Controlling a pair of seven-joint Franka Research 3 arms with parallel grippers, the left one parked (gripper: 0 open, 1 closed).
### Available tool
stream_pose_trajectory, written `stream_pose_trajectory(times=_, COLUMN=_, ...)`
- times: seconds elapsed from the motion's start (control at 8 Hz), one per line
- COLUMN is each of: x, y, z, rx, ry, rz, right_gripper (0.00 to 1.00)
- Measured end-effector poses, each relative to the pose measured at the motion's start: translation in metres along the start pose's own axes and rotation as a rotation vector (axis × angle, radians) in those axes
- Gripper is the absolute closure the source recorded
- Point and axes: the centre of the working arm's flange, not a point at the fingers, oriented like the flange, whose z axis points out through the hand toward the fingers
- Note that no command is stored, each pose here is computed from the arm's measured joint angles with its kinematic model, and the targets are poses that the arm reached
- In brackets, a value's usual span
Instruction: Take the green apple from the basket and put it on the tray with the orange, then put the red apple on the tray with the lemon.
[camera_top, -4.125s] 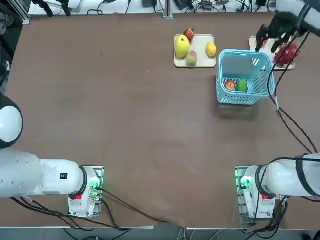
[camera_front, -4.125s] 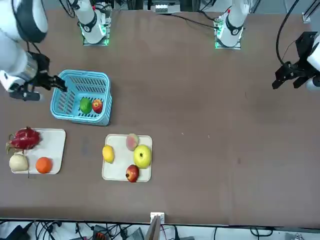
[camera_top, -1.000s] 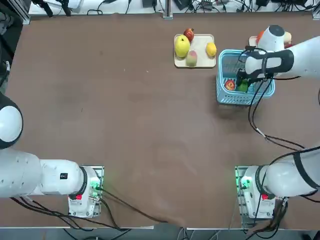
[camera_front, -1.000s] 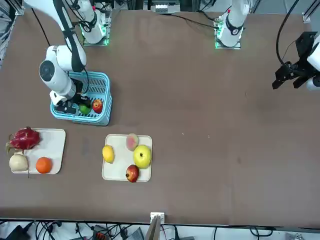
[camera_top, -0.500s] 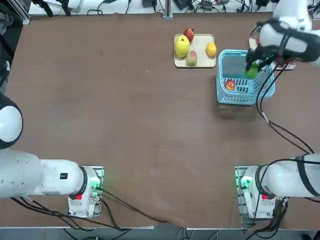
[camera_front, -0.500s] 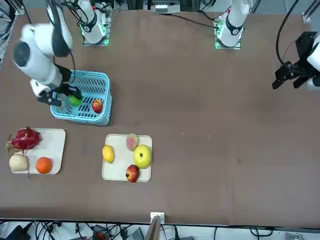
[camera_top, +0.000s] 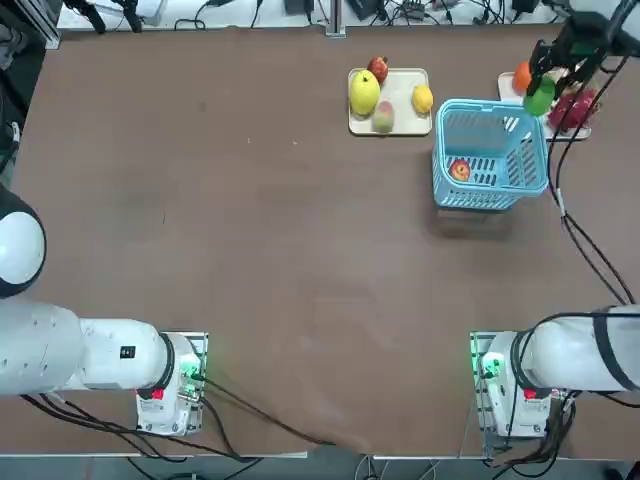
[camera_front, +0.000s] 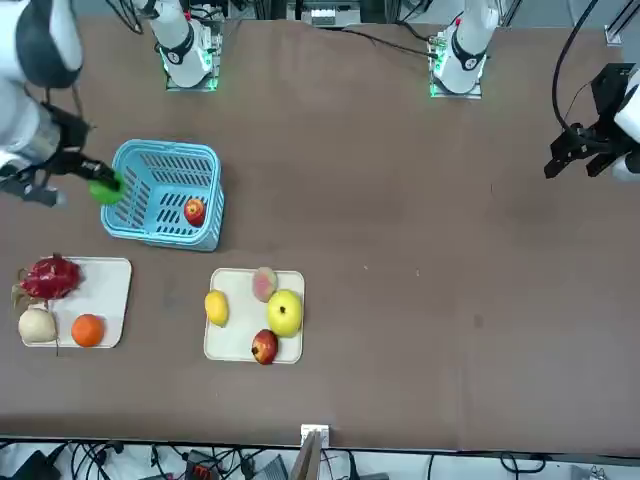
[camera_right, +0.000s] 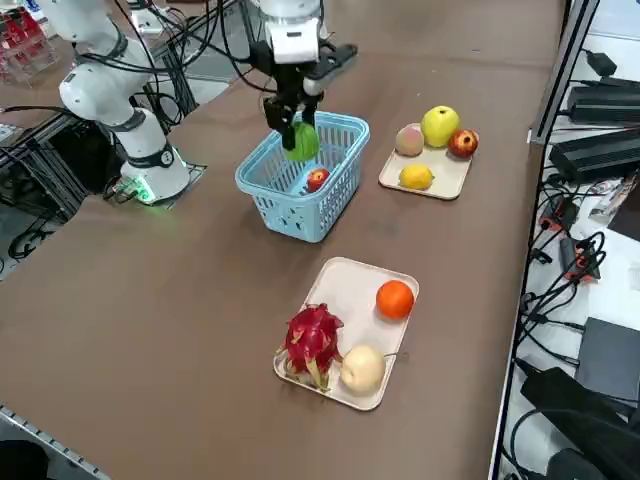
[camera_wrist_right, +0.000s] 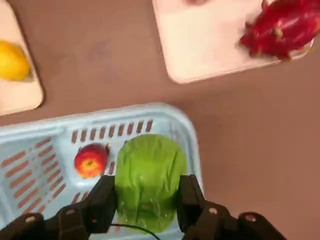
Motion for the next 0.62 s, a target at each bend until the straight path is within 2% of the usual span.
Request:
stream_pose_trajectory(times=0.38, x=0.089, y=0.031, z=0.058, rx=-0.025, ry=0.015, rz=-0.06, right_gripper=0.36)
stream_pose_trajectory(times=0.62, x=0.12, y=0.056, z=0.12, rx=-0.035, ry=0.028, rz=-0.083, right_gripper=0.36)
